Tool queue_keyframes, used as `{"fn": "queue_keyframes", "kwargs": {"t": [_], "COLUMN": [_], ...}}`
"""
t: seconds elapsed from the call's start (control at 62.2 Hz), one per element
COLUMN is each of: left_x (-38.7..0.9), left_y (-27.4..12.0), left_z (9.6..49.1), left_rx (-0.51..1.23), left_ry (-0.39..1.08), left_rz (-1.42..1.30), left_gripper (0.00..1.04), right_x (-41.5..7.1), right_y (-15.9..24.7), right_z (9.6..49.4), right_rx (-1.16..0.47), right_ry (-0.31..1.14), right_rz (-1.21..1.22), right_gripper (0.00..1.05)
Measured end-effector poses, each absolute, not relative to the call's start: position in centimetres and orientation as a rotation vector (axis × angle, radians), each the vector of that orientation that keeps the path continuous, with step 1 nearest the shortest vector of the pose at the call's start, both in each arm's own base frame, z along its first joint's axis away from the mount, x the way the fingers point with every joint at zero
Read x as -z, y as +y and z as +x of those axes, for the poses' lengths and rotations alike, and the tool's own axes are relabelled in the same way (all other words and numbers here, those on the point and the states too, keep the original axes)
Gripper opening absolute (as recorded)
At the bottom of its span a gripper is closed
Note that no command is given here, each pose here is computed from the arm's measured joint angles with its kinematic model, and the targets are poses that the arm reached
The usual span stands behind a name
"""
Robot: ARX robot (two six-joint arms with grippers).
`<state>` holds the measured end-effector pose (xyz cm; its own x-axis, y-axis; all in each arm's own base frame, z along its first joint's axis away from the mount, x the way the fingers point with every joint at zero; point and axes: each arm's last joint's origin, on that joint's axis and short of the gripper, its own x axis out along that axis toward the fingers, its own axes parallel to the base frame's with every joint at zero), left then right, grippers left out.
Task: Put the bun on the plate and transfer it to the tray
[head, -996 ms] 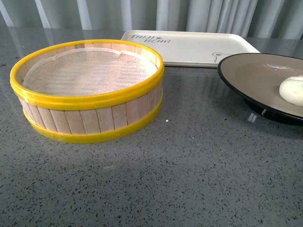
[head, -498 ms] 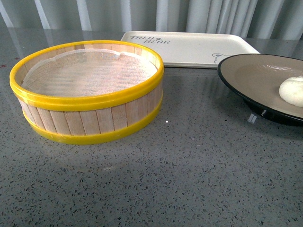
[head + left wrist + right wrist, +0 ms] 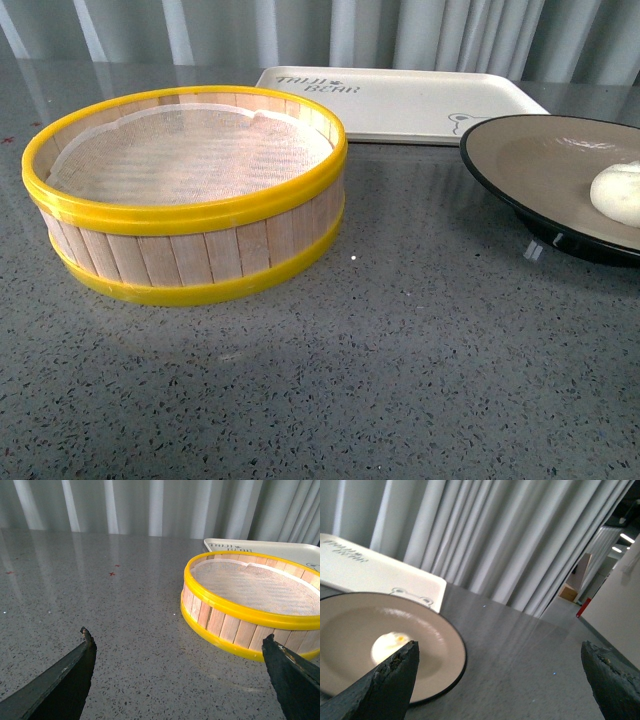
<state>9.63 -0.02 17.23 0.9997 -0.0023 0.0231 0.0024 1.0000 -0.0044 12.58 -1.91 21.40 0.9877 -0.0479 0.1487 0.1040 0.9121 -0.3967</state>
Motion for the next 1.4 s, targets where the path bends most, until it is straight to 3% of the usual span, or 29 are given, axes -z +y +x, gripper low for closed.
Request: {"fn": "queue_keyframes", "kwargs": {"t": [0.129, 0.273, 0.595, 1.093, 1.141, 1.398], "left_x": [-17.2, -17.2, -17.2, -17.2, -17.2, -17.2], "left_y": [0.0, 0.0, 0.0, 0.0, 0.0, 0.0], "left_z": [9.6, 9.6, 9.6, 9.6, 9.6, 9.6], "left_rx": [0.002, 0.002, 0.002, 0.002, 0.002, 0.002], "left_ry": [-0.023, -0.023, -0.023, -0.023, -0.023, -0.023], "left_rz": [-0.004, -0.004, -0.004, -0.004, -0.004, -0.004], "left_gripper": [0.98, 0.98, 0.98, 0.98, 0.98, 0.98], "right_x": [-23.1, -22.7, -18.7, -16.7, -16.5, -16.3], "right_y": [-4.9, -7.6, -4.9, -4.2, -4.2, -4.1], "right_z": [14.9, 18.2, 22.5, 23.5, 23.7, 25.0], "right_rx": [0.139, 0.141, 0.094, 0.116, 0.118, 0.113], "right_ry": [-0.126, 0.075, 0.430, 0.533, 0.536, 0.547], "right_rz": [-0.315, 0.074, 0.952, 1.221, 1.233, 1.276], "right_gripper": [0.96, 0.96, 0.96, 0.96, 0.92, 0.50]}}
